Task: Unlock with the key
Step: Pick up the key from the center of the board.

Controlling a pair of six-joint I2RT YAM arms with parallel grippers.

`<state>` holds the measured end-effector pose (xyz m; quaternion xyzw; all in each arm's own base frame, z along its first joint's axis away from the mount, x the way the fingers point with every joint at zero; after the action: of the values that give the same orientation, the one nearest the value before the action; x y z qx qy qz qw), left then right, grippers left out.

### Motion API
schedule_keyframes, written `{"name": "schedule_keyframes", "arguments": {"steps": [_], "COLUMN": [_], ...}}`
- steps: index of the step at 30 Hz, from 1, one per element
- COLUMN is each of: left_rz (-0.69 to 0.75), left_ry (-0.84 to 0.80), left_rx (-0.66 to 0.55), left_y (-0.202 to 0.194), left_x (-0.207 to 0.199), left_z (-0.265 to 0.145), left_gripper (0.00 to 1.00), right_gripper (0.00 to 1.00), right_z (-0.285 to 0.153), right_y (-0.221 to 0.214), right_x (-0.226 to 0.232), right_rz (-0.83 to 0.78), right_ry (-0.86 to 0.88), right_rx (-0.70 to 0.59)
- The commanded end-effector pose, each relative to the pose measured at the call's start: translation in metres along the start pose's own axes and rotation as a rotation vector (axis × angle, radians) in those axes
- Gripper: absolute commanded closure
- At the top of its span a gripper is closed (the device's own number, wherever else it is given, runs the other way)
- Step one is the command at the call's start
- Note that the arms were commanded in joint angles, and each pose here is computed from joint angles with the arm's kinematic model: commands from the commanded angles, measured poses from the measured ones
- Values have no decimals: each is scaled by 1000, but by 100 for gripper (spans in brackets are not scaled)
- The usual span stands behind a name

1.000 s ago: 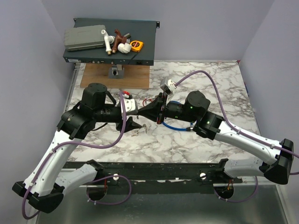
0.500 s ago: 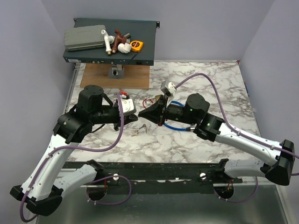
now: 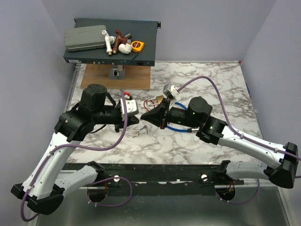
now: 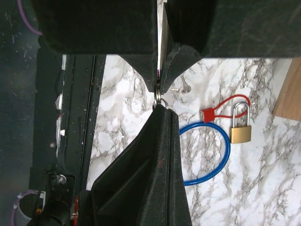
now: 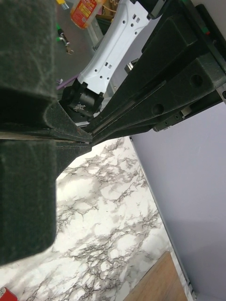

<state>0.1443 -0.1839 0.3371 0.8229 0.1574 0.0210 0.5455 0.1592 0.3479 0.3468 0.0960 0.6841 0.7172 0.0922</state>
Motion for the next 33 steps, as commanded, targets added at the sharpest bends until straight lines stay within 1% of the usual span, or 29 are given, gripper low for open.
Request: {"name": "schedule_keyframes", "arguments": {"steps": [1, 6, 7, 8, 9, 11, 12, 14, 15, 17, 19, 24, 29, 33], "left_rz": [4, -31, -40, -46, -50, -52, -53, -61, -63, -68, -69, -71, -63, -60], "left_ry": [-70, -116, -126, -131, -133, -135, -137, -142, -144, -151, -157, -167, -179, -184], "left_rx": [26, 59, 67, 75, 78, 81, 82, 87, 89, 91, 92, 100, 95, 98], "left_y": [0, 1, -1, -2, -4, -6, -6, -7, -7, -7, -7, -8, -5, -3], "left_x": [-18, -27, -28, -29, -29, -29, -30, -30, -30, -31, -32, -33, -36, -36], "left_z": [-11, -14, -14, -14, -14, -14, -14, -13, -13, -13, -13, -14, -15, -16], "left_gripper": [100, 100, 100, 100, 100, 100, 100, 100, 100, 100, 100, 100, 100, 100], "right_gripper": [99, 99, 97, 91, 81, 46, 33, 23, 20, 18, 17, 22, 28, 30], "right_z": [-6, -5, -6, -6, -6, -8, -9, -11, -12, -14, -13, -10, -4, 1], "right_y": [-7, -8, -7, -5, -2, 7, 12, 19, 23, 26, 25, 13, 7, 2], "right_x": [-5, -8, -10, -10, -11, -9, -8, -6, -3, 4, 12, 26, 31, 30], "right_rz": [-18, -46, -58, -69, -78, -100, -113, -138, -151, -173, -188, -185, -179, -164], "right_ry": [-34, -47, -53, -55, -56, -48, -41, -25, -5, 49, 118, 252, 311, 320], "right_rx": [26, 44, 46, 48, 46, 35, 30, 20, 16, 20, 37, 107, 130, 156]}}
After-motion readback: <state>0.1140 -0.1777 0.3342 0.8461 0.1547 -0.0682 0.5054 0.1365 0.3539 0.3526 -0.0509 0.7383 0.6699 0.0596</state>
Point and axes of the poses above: each gripper's point midway between its finger pads, its own z axis out along the fingers, its own x axis along the line the jaws close on, y = z × x, the point moved 3 cm from there along -z, back along the fingers, and after that the axes turned 14 degrees about -z, right-handed, at the moved point
